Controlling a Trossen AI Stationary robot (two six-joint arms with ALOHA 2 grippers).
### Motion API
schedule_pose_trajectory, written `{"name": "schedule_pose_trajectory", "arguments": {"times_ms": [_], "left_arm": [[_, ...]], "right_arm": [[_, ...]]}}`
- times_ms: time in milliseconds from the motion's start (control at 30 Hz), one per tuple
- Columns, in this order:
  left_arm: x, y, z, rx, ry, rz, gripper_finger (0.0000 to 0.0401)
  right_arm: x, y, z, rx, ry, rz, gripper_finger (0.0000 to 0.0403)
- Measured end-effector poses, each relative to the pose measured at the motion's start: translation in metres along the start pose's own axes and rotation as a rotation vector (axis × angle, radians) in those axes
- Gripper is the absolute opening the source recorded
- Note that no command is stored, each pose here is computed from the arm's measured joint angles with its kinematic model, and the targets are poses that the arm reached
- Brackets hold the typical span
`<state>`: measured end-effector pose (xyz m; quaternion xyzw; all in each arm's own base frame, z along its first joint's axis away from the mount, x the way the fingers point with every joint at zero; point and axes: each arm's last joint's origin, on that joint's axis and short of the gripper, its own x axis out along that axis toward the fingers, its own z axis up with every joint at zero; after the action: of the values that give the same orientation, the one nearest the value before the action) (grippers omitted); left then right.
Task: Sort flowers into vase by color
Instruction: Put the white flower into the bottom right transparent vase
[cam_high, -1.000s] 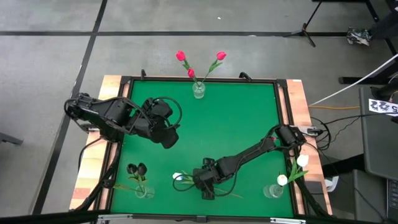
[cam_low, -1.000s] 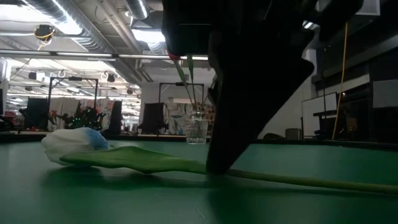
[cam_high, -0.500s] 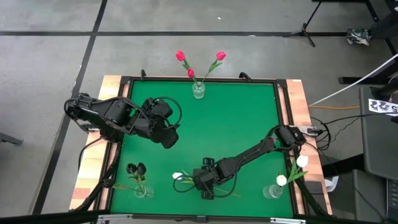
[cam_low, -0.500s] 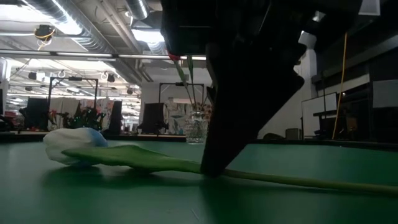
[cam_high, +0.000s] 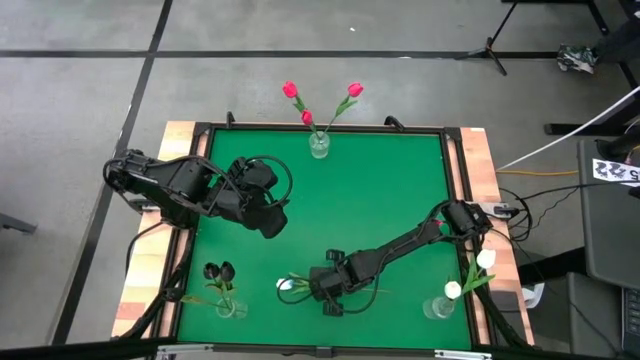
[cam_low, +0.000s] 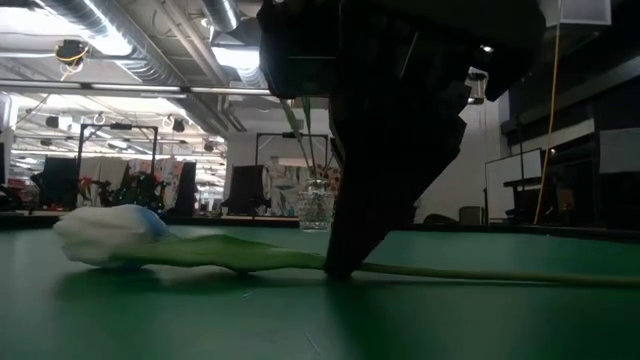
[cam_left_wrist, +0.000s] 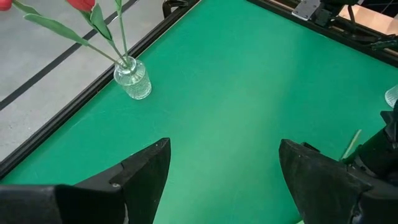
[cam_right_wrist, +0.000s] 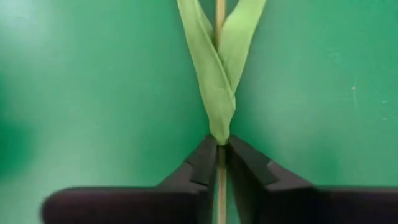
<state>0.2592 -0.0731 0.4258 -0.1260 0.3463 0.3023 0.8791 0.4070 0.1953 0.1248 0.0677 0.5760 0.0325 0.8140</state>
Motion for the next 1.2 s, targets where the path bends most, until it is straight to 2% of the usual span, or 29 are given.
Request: {"name": "schedule_pose_trajectory", "arguments": {"times_ms": [100, 267, 433, 700, 833, 967, 1100, 1200], "left_arm": [[0.000, 0.000, 0.000, 0.000, 0.000, 0.000, 0.0294], [0.000, 0.000, 0.000, 0.000, 0.000, 0.001, 0.0294], [0.000, 0.000, 0.000, 0.000, -0.001, 0.001, 0.0294], [0.000, 0.000, 0.000, -0.007, -0.015, 0.013, 0.0294], [0.000, 0.001, 0.001, -0.007, -0.034, 0.029, 0.0294], [0.000, 0.001, 0.002, -0.003, -0.049, 0.044, 0.0294], [0.000, 0.002, 0.002, -0.003, -0.070, 0.063, 0.0294], [0.000, 0.002, 0.002, -0.003, -0.072, 0.065, 0.0294]], "right_arm": [[-0.002, 0.000, 0.000, 0.001, 0.006, -0.002, 0.0010], [-0.010, 0.000, 0.003, 0.008, -0.001, 0.002, 0.0017], [-0.026, -0.001, 0.007, 0.023, -0.011, -0.032, 0.0006], [-0.067, -0.013, 0.019, 0.043, -0.091, -0.069, 0.0005], [-0.100, -0.019, 0.021, 0.043, -0.133, -0.109, 0.0003], [-0.133, -0.027, 0.014, 0.024, -0.137, -0.203, 0.0004], [-0.179, -0.035, 0.004, 0.026, -0.182, -0.274, 0.0002], [-0.220, -0.041, -0.006, 0.057, -0.282, -0.290, 0.0002]]}}
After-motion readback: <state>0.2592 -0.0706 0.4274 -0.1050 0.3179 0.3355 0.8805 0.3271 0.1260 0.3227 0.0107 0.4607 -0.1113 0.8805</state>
